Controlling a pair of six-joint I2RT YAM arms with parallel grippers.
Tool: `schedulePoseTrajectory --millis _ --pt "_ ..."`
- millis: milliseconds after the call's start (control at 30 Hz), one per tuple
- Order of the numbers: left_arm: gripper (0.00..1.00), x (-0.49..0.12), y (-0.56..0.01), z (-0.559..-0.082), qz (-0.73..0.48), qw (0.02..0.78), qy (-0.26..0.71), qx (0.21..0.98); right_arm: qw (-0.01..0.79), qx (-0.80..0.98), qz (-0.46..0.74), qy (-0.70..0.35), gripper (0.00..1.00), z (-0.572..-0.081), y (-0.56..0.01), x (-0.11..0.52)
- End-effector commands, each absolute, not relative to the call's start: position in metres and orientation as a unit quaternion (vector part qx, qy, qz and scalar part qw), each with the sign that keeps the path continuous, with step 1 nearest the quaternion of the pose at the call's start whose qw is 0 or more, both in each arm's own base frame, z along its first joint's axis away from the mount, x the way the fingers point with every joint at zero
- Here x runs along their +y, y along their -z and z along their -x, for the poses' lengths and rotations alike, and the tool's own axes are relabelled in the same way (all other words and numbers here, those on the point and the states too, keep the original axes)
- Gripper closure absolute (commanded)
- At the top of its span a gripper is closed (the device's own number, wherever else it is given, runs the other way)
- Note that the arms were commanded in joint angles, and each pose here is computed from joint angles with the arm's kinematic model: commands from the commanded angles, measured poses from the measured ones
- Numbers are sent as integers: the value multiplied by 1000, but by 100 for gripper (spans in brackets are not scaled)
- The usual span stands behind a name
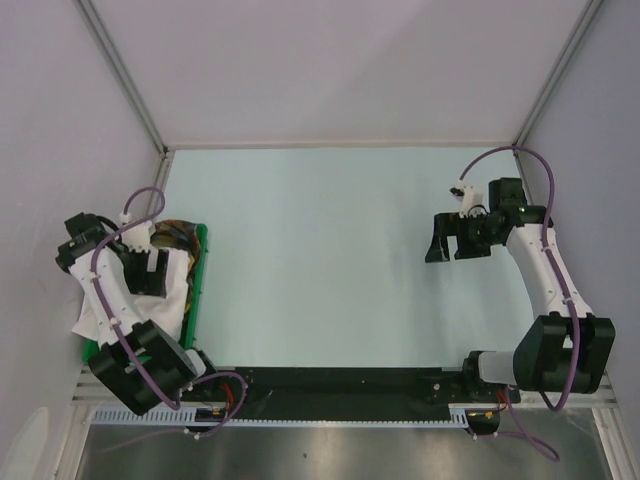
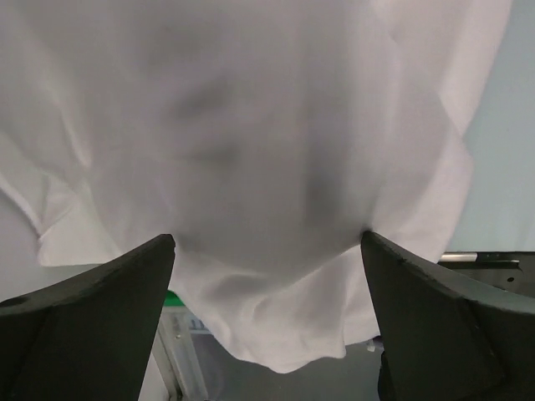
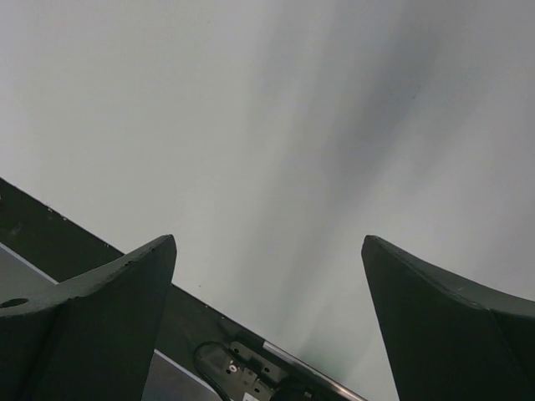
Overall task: Fold and stack the long sleeve shirts
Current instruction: Grab the shirt from the pile, then move the shirt to the center of the board
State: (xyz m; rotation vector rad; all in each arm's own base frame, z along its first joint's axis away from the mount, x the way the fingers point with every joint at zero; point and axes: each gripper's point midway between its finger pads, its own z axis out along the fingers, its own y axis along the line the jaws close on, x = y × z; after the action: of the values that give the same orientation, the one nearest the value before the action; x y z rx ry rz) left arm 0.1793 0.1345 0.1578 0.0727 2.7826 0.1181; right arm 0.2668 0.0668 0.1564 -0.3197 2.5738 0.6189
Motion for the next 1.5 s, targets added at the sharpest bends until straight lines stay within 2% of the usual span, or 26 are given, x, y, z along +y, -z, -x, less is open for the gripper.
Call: schedulePoseTrajectory --millis 0,133,167,200,233,267,433,533,567,667,733,767,833,900,933,967,1000,1033,1067,1100,1167,1267,1333,1367,1433,1467 --pt "1 132 -126 -174 -53 155 -12 986 244 931 136 -234 0 -271 -166 74" --pt "1 126 -99 -173 -51 138 18 989 243 931 138 -235 0 -271 -166 76" --pt "7 123 -97 -173 -54 139 25 988 245 931 139 -234 0 -271 -166 76" --pt "25 123 -101 -176 -56 146 26 987 245 931 139 -234 0 -271 -166 76" --pt "73 120 -109 -181 -57 165 31 984 245 931 139 -234 0 -271 -166 76" --pt "97 122 -129 -189 -47 186 22 981 245 930 140 -235 0 -271 -166 76" --pt "100 94 -225 -221 -106 304 -13 947 249 927 141 -243 0 -271 -170 79" --pt "100 47 -291 -246 -168 383 -13 908 257 920 136 -261 0 -275 -178 79" --pt "100 16 -328 -255 -198 426 4 883 261 915 134 -277 0 -276 -182 81" --pt "100 -45 -377 -278 -257 471 65 842 275 908 108 -299 0 -284 -193 71" --pt "100 -83 -385 -295 -297 466 101 827 286 900 96 -314 0 -289 -202 66" --pt "100 -116 -411 -290 -329 489 127 797 290 900 80 -314 0 -291 -203 56" --pt "100 -162 -426 -288 -373 491 207 760 304 896 71 -316 0 -295 -211 48" --pt "100 -207 -443 -259 -428 476 321 698 312 897 60 -307 0 -295 -215 36" --pt "93 -220 -447 -250 -450 471 360 668 317 898 60 -300 0 -296 -217 33" --pt "82 -229 -429 -245 -469 444 388 657 318 899 58 -295 0 -295 -217 28" --pt "50 -233 -416 -242 -478 429 406 651 318 900 60 -292 0 -295 -218 27" --pt "42 -230 -407 -251 -476 442 384 656 319 902 61 -284 0 -295 -219 24" --pt "33 -216 -355 -265 -449 404 381 700 316 904 66 -280 0 -293 -218 23" --pt "1 -202 -333 -271 -432 390 386 715 315 905 70 -278 0 -291 -219 23" --pt "1 -152 -274 -288 -376 351 397 760 311 906 82 -273 0 -286 -218 24" --pt "1 -113 -232 -274 -356 316 395 785 291 913 122 -259 0 -279 -202 38" --pt "1 -116 -225 -266 -382 331 375 777 271 914 157 -259 1 -275 -189 61" --pt "1 -124 -204 -252 -397 304 357 789 273 911 167 -259 0 -280 -183 68" --pt "1 -142 -205 -247 -438 343 312 770 250 912 179 -273 0 -274 -166 87" --pt "0 -160 -185 -229 -462 323 315 764 246 906 203 -278 2 -277 -159 103"
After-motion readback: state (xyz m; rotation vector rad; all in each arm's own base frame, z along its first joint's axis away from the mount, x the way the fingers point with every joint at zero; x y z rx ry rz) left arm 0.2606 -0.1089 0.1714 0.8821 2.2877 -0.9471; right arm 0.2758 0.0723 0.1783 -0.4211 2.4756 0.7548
